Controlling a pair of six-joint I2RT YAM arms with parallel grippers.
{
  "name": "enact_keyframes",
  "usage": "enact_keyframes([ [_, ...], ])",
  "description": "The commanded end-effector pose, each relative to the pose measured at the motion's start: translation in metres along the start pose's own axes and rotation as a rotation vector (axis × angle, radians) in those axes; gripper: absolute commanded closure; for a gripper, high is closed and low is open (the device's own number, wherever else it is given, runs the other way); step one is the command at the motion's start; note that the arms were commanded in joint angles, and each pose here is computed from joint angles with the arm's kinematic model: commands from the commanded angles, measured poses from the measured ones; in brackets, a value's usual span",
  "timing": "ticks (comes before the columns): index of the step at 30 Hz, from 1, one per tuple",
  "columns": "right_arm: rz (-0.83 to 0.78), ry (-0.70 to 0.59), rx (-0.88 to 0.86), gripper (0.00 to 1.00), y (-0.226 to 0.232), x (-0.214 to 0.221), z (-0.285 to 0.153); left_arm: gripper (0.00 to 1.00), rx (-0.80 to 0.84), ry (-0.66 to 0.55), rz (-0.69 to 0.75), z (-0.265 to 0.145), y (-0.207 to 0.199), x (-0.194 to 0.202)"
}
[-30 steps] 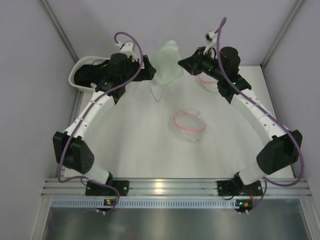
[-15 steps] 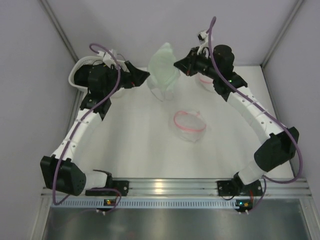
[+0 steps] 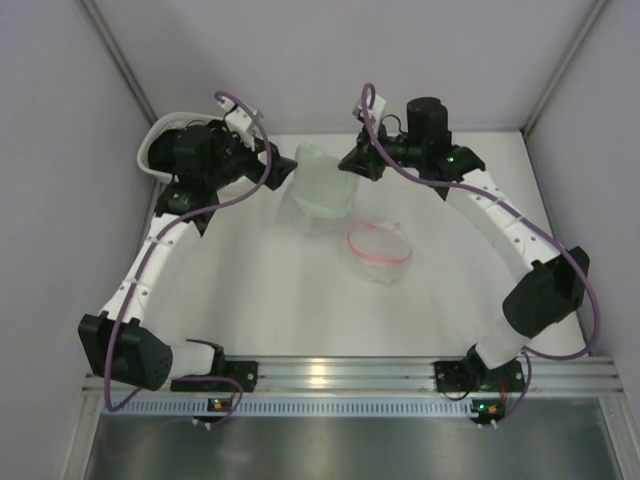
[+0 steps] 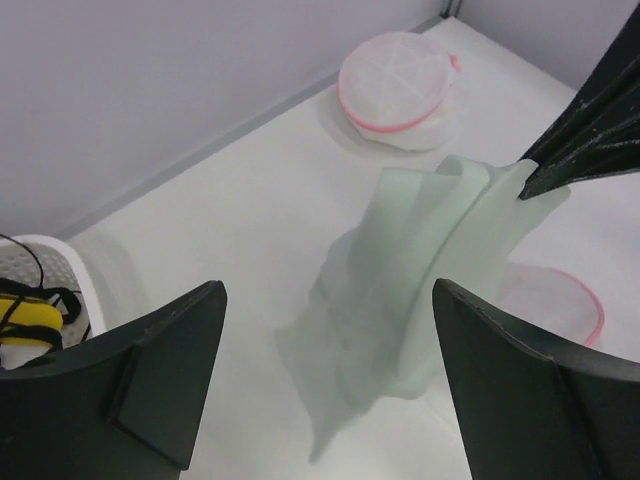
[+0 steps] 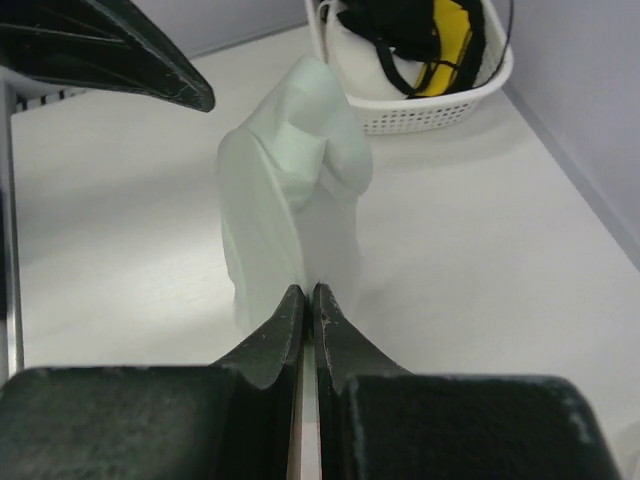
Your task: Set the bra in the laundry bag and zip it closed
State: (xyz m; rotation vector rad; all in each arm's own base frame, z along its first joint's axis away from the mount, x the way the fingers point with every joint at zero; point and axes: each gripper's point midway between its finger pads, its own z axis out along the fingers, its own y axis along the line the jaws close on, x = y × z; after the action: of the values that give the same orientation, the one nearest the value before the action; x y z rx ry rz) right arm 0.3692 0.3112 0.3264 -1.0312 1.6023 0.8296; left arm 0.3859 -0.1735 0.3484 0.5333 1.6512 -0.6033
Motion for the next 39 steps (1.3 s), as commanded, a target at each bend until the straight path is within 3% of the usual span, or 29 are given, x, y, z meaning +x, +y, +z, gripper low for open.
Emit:
enact_keyframes([
  [1, -0.217, -0.054, -0.183, 1.00, 0.038, -0.028, -0.027, 0.10, 0.170, -0.007, 0.271, -0.005, -0.021, -0.002],
  [5, -0.293, -0.066, -0.227, 1.00, 0.048, -0.031, -0.034, 0.08, 0.282, 0.025, 0.320, -0.009, -0.036, -0.001],
  [15, -0.365, -0.121, -0.158, 1.00, 0.042, -0.045, -0.040, 0.05, 0.522, 0.026, 0.235, -0.020, -0.075, 0.006],
  [19, -0.351, -0.096, -0.077, 1.00, 0.024, -0.037, -0.033, 0.02, 0.497, 0.035, 0.186, -0.021, -0.075, 0.001],
  [24, -0.353, -0.078, -0.005, 1.00, 0.008, -0.033, -0.030, 0.02, 0.244, 0.005, 0.125, -0.018, -0.045, -0.028],
  [31, -0.369, -0.121, -0.036, 1.00, 0.018, -0.041, -0.033, 0.02, 0.338, -0.003, 0.105, -0.026, -0.065, -0.024],
  [39, -0.403, -0.148, -0.117, 1.00, 0.041, -0.053, -0.040, 0.02, 0.448, 0.066, 0.139, 0.013, -0.085, 0.007],
])
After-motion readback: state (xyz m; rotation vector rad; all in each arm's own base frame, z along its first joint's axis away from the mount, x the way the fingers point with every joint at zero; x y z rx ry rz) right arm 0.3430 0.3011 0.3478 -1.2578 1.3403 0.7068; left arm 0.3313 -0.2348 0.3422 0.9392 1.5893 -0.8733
